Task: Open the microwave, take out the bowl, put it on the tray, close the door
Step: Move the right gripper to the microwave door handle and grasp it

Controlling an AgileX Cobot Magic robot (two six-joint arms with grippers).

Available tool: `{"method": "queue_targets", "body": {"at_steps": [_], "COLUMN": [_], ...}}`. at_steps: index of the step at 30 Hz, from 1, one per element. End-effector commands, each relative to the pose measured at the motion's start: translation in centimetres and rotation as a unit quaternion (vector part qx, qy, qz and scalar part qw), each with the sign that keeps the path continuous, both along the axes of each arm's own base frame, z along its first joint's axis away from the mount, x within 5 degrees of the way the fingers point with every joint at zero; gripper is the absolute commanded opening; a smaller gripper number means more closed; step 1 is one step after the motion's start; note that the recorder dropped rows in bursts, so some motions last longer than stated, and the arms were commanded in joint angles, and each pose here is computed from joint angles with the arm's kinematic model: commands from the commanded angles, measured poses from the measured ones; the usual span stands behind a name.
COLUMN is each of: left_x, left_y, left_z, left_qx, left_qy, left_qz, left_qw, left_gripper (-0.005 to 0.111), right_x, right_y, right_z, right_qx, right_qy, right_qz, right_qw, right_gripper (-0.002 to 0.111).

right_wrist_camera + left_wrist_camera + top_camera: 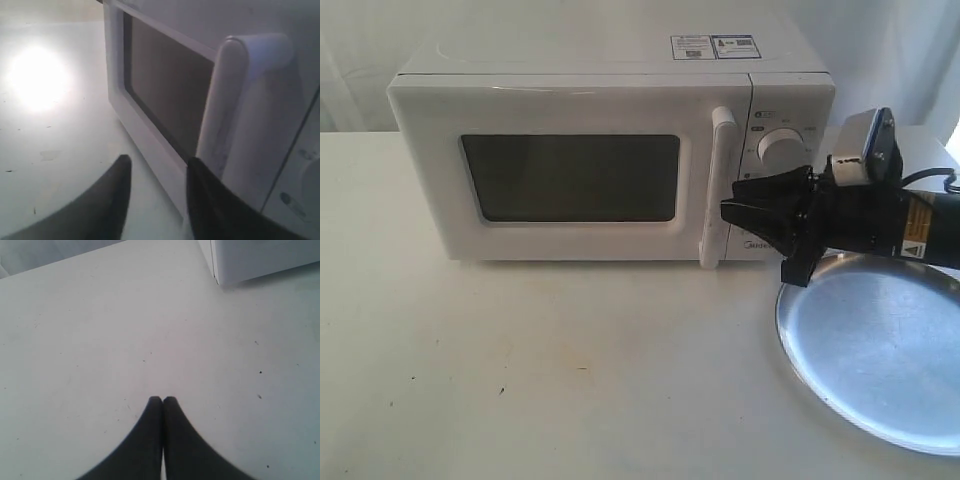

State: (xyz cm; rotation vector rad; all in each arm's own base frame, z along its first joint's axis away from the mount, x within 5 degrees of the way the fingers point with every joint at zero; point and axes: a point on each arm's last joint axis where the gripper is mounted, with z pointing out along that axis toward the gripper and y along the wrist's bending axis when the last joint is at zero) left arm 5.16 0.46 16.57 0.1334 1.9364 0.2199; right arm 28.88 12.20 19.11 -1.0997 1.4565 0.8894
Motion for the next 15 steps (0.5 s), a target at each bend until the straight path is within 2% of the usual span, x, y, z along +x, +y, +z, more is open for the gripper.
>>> {"method": "queue_targets", "body": {"at_steps": [1,6,8,12,15], "left_x": [0.0,0.0,0.0,0.0,0.0], "left_y": [0.0,0.0,0.0,0.0,0.0], "left_z": [0.1,0.1,0.1,0.1,0.1], "left_qx": [-0.006,-0.006,-0.006,-0.006,-0.006], "left_qy": [-0.002,-0.002,-0.002,-0.002,-0.002], "left_qz": [0.0,0.0,0.0,0.0,0.0], "left_qw": [1.0,1.0,1.0,1.0,1.0], "left_gripper": [0.0,0.0,0.0,0.0,0.0], "right_x": [0.6,1.1,1.5,2.2,2.8], "right_y": [-0.1,3.6,4.9,6.3,6.6], "right_z": [-0.1,-1.7,-2.5,-3.6,-4.3], "right_qx": [-0.005,0.003,-0.004,-0.028,-0.052], "right_qy": [0.005,-0.057,-0.069,-0.065,-0.061], "right_qz": [-0.04,-0.045,-0.027,-0.014,-0.019], "right_qw": [0.999,0.997,0.997,0.997,0.997], "right_gripper": [0.064,0.065,0.064,0.043,0.019]}}
